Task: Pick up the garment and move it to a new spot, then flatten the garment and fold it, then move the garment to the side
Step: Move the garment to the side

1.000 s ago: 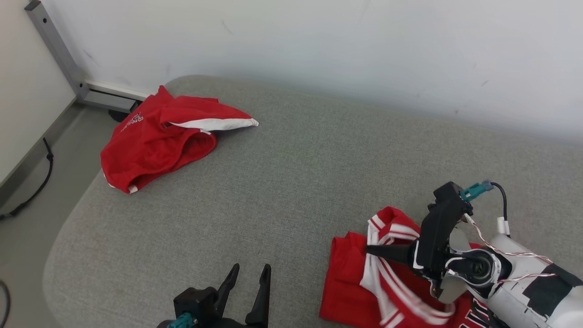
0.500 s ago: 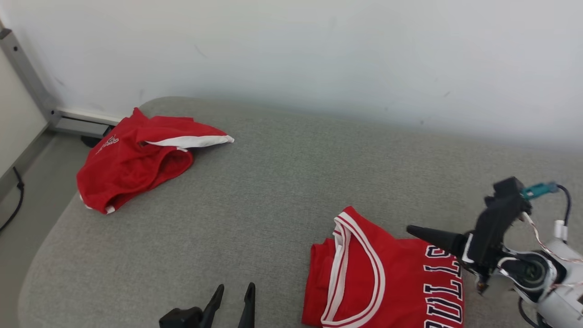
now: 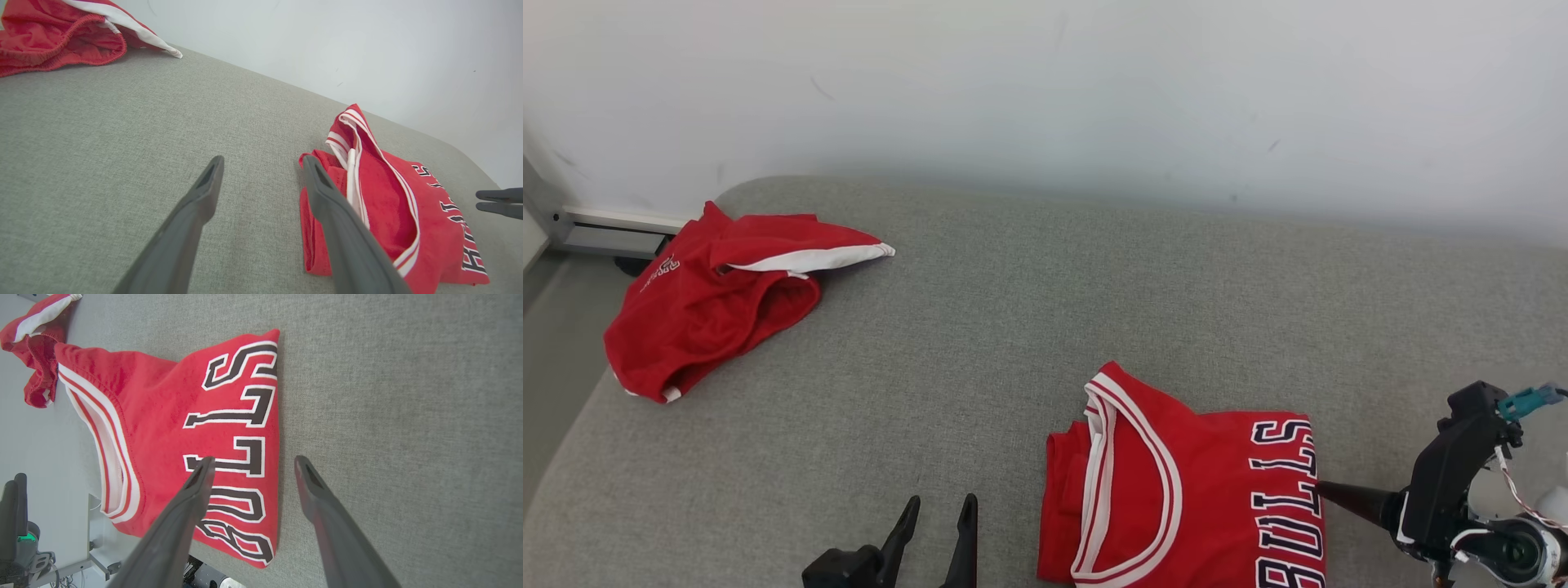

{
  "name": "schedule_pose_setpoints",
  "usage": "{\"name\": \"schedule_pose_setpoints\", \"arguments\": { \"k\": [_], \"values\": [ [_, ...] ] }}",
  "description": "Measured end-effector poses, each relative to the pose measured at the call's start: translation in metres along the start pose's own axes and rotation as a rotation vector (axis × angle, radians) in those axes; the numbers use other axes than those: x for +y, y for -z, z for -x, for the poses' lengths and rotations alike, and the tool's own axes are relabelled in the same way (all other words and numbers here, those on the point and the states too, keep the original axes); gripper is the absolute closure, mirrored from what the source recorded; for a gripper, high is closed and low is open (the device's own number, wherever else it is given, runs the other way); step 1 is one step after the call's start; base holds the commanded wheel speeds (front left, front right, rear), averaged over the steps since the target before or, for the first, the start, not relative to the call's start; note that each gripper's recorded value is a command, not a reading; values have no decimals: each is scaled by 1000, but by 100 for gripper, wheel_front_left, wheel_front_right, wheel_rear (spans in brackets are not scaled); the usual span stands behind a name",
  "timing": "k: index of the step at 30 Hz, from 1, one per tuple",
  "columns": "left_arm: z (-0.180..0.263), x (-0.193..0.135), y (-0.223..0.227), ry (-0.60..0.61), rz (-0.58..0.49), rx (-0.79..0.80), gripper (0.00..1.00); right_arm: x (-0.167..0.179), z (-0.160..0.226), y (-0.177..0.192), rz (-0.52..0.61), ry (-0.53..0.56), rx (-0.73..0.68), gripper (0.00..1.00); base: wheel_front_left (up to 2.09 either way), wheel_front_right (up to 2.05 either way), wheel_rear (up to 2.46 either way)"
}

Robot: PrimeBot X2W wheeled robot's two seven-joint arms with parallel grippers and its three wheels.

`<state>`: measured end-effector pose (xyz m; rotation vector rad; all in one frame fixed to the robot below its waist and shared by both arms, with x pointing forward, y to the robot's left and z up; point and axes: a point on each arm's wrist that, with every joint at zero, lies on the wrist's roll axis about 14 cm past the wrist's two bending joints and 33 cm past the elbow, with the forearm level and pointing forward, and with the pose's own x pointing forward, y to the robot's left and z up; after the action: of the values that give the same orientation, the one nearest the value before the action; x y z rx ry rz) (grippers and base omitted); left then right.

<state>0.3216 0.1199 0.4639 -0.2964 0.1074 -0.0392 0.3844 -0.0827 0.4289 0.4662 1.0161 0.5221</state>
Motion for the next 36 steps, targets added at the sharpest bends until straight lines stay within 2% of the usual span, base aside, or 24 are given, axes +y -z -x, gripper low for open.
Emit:
{"name": "schedule_pose_setpoints", "arguments": {
  "k": [15, 21, 22, 23, 24, 29, 36],
  "values": [
    [-8, 1, -10, -2, -15, -22, 0, -14, -23, 33, 29, 74, 178, 0, 0, 0, 0],
    [-7, 7, -7, -28, 7, -12, 0, -9, -34, 24, 44, 78, 196, 0, 0, 0, 0],
    [-7, 8, -6, -31, 10, -11, 0, -7, -36, 23, 42, 74, 198, 18, 0, 0, 0],
    [-7, 8, -6, -32, 12, -9, 0, -6, -38, 23, 38, 71, 199, 56, 0, 0, 0],
    [-7, 8, -6, -33, 17, -8, 0, -4, -39, 22, 34, 70, 203, 100, 0, 0, 0],
    [-10, 10, -8, -38, 28, -16, 0, -1, -43, 26, 29, 60, 227, 100, 0, 0, 0],
    [-12, 10, -6, -38, 36, -10, 0, 5, -41, 11, 27, 49, 202, 100, 0, 0, 0]
  ]
}}
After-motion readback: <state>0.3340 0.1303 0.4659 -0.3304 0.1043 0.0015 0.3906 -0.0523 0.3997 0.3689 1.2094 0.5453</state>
